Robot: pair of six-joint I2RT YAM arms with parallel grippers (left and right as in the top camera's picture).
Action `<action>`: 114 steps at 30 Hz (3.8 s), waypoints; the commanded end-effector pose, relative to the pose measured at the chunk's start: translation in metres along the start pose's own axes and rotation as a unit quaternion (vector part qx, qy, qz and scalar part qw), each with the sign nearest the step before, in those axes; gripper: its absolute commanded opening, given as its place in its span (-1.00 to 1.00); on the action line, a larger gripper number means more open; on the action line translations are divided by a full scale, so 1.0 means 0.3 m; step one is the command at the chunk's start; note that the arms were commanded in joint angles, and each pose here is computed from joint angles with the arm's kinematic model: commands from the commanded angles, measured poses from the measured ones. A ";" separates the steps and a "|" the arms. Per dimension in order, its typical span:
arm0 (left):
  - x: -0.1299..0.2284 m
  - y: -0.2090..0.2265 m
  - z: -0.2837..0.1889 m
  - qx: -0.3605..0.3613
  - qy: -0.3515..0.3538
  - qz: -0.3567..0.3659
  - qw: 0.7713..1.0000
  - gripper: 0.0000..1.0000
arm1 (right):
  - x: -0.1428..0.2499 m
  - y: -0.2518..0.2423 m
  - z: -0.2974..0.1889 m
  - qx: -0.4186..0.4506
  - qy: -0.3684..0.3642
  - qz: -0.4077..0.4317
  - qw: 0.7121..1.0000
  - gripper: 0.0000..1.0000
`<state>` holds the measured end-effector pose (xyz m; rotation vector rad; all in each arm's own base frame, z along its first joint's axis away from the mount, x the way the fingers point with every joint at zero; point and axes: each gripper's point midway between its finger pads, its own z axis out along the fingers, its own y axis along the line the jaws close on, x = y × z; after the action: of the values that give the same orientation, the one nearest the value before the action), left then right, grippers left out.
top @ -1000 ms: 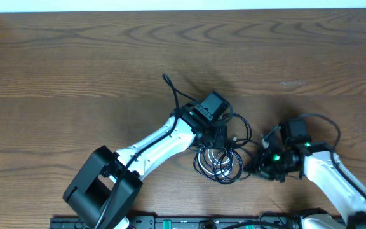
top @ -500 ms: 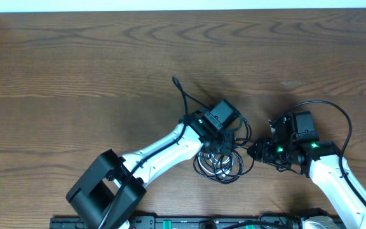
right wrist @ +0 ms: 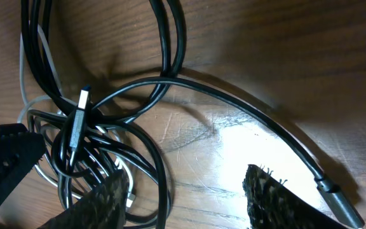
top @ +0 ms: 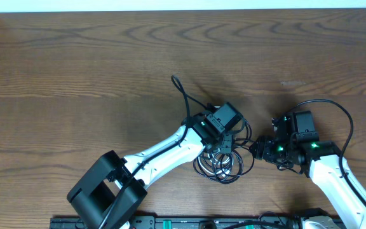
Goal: Untangle cables
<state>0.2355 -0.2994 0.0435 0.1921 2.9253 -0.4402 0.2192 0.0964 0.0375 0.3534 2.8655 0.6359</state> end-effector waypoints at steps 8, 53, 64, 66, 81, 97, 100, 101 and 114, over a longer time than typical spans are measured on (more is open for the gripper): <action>-0.029 -0.026 -0.017 0.010 -0.012 0.026 1.000 -0.39 | -0.007 0.005 -0.001 0.004 -0.004 -0.009 1.000 0.12; 0.116 -0.247 -0.073 0.194 0.007 0.416 0.889 -0.85 | -0.027 0.144 -0.016 -0.107 0.004 0.037 0.994 0.13; 0.177 -0.184 -0.056 0.175 0.057 0.408 0.895 -0.85 | -0.033 0.049 -0.003 -0.030 -0.014 0.051 0.998 0.21; 0.182 -0.178 -0.055 0.174 0.059 0.419 0.889 -0.85 | -0.018 0.081 -0.005 -0.057 0.000 0.050 0.997 0.26; 0.181 -0.210 -0.064 0.199 0.041 0.467 0.861 -0.85 | -0.030 0.159 -0.017 -0.119 0.007 0.064 0.991 -0.19; 0.173 -0.217 -0.065 0.200 0.034 0.469 0.860 -0.29 | 0.116 0.013 0.070 -0.056 0.051 0.097 0.992 -0.98; 0.158 -0.218 -0.068 0.196 0.028 0.468 0.861 -0.11 | 0.115 0.010 0.077 -0.058 0.047 0.095 0.993 -0.98; 0.149 -0.224 -0.074 0.197 0.026 0.460 0.866 -0.11 | 0.111 0.012 0.077 -0.060 0.045 0.093 0.993 -0.98; 0.108 -0.212 -0.105 0.170 0.018 0.363 0.916 -0.18 | 0.069 0.017 0.078 -0.061 0.017 0.084 0.994 -0.50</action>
<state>0.1797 -0.3497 0.0783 1.4034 2.4559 -0.8269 0.2071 0.1151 0.0177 0.5897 2.8287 0.8660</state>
